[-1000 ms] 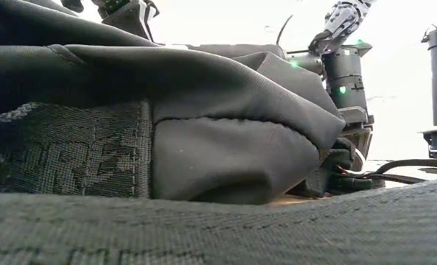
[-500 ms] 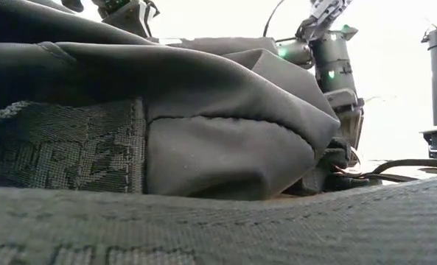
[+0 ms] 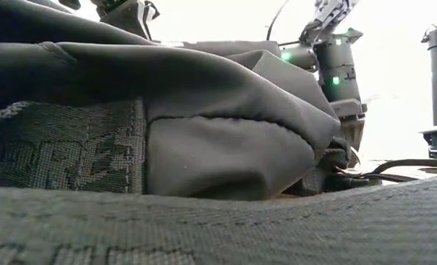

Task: Unpack backpack
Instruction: Put the charger cable into the black backpack

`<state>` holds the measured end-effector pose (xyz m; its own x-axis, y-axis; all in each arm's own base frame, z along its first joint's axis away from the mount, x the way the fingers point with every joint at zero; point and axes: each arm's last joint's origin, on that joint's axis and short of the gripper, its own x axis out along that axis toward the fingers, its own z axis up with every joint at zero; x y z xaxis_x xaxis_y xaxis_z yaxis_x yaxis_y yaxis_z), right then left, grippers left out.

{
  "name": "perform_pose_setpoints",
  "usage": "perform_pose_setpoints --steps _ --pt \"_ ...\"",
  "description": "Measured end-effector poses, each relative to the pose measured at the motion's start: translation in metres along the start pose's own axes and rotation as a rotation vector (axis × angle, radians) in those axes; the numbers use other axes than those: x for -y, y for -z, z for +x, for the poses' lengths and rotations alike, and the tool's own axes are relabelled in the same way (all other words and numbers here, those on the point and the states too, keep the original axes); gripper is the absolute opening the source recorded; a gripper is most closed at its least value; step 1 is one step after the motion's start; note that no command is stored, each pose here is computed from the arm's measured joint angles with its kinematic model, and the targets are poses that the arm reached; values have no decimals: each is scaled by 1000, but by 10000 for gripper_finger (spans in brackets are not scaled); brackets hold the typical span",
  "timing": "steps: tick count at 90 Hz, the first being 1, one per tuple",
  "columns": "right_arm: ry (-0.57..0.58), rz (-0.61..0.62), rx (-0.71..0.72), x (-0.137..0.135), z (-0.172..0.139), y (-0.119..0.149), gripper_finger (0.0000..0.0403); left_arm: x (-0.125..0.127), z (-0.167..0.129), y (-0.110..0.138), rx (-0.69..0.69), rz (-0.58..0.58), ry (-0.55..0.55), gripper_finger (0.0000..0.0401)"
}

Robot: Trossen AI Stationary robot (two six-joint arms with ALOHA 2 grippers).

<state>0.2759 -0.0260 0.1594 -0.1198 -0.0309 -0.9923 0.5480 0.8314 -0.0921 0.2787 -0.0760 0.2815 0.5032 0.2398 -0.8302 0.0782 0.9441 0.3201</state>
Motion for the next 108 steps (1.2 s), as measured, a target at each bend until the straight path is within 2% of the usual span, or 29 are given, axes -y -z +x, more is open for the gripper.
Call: perform_pose_setpoints --steps 15,79,108 --pt "7 16 -19 9 6 1 396 1 0 0 -1 -2 20 0" --pt "-16 -60 -13 3 -2 -2 396 1 0 0 -2 -3 38 0" --pt "-73 -80 56 -5 -3 -7 396 1 0 0 -3 -3 56 0"
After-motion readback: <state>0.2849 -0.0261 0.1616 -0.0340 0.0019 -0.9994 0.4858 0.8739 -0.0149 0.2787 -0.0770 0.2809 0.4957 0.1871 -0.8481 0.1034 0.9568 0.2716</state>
